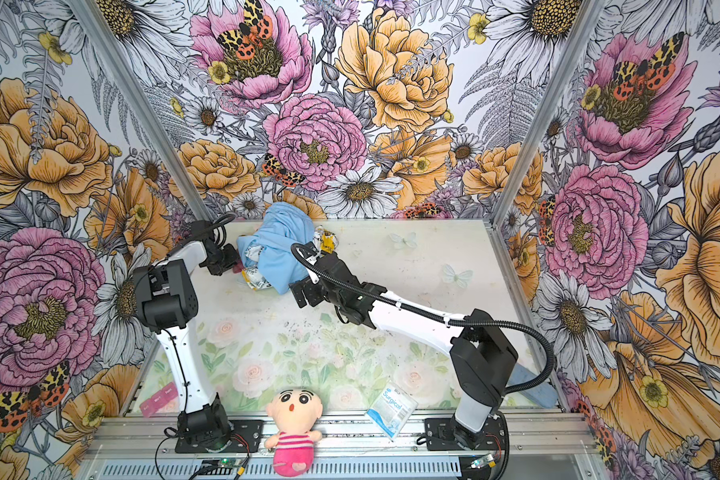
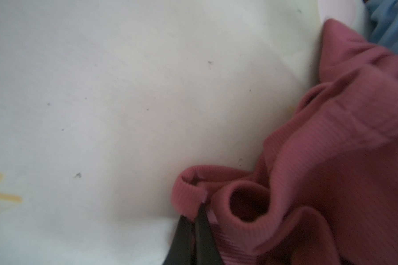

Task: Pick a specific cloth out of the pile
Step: 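Close the left gripper on the dark pink cloth edge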

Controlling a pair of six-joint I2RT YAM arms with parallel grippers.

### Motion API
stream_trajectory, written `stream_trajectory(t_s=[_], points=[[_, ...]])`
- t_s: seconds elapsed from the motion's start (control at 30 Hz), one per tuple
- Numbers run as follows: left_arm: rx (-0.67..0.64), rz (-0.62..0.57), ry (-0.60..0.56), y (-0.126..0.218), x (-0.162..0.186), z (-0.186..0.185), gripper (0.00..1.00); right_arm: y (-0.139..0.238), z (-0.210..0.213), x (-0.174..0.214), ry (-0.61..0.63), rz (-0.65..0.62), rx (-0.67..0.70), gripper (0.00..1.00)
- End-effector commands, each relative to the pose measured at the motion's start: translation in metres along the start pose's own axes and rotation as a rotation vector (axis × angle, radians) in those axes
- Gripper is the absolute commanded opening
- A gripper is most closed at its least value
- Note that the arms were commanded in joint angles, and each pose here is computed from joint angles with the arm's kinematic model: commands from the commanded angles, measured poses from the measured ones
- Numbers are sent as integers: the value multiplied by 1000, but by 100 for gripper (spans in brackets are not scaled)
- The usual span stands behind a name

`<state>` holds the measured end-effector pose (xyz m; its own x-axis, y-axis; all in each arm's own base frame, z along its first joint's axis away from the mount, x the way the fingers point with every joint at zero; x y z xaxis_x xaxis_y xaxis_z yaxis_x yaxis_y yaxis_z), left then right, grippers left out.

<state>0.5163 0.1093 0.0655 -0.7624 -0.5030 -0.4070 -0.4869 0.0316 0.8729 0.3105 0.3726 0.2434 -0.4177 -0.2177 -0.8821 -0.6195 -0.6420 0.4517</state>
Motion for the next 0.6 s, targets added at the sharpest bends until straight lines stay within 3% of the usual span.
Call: stream_trajectory(t_s=[0.0, 0.23, 0.57], points=[[-24, -88, -42, 45, -19, -11, 0, 10, -3, -9, 7, -24, 13, 100], [-58, -320, -36, 123, -72, -27, 0, 10, -4, -7, 7, -18, 24, 99], [-34, -530, -51, 205, -112, -57, 0, 10, -6, -9, 10, -21, 37, 99]])
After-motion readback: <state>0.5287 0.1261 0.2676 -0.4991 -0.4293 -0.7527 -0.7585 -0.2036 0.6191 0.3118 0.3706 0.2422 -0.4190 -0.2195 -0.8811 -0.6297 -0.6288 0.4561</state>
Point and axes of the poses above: each gripper's point midway between its finger pads, its own y axis back along the fingers, its own z axis along the line the jaws close on, x = y × z, the point moved 4 cm from there along y, back along the fingers, and after that the axes turned 3 degrees about -y, right-handed, at the moved point
